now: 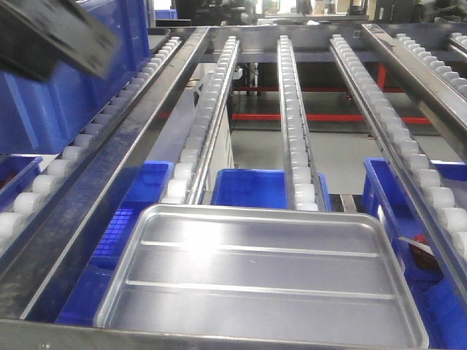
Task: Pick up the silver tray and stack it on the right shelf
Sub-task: 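Position left and right grippers over opposite rims of the silver tray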
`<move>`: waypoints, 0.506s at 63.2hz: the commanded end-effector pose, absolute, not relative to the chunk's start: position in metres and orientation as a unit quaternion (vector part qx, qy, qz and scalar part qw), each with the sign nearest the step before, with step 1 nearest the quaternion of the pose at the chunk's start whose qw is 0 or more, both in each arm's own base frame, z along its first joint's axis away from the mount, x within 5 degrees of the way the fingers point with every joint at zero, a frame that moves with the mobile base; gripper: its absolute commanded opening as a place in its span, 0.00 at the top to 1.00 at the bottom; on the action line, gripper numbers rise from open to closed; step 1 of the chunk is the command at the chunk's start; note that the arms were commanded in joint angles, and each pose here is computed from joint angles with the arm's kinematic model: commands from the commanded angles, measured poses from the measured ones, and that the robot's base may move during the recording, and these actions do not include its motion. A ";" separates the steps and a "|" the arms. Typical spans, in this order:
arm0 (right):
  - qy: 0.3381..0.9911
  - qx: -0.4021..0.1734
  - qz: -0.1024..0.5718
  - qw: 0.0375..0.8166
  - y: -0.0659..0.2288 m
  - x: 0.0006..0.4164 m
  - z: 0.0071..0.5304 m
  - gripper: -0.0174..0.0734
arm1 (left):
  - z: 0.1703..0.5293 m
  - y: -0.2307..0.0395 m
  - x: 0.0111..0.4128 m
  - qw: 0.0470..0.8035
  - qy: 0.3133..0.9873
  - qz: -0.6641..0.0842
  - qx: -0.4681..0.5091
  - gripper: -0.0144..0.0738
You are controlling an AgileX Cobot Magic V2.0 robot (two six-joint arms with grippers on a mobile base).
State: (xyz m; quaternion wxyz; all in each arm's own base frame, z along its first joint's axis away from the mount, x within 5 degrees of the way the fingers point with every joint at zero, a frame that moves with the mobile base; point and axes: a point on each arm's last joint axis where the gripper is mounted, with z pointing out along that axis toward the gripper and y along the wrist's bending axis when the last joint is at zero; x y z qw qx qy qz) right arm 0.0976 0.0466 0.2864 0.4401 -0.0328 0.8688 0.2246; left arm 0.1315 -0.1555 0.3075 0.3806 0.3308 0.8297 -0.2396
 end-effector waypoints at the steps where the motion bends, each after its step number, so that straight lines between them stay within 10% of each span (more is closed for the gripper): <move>1: 0.866 -0.036 0.229 0.443 0.052 0.112 0.303 0.40 | 0.323 -0.166 0.139 0.395 0.821 -0.256 0.322 0.48; 32: 0.945 -0.085 0.168 0.267 0.090 0.202 0.280 0.41 | 0.291 -0.209 0.206 0.224 0.946 -0.092 0.215 0.48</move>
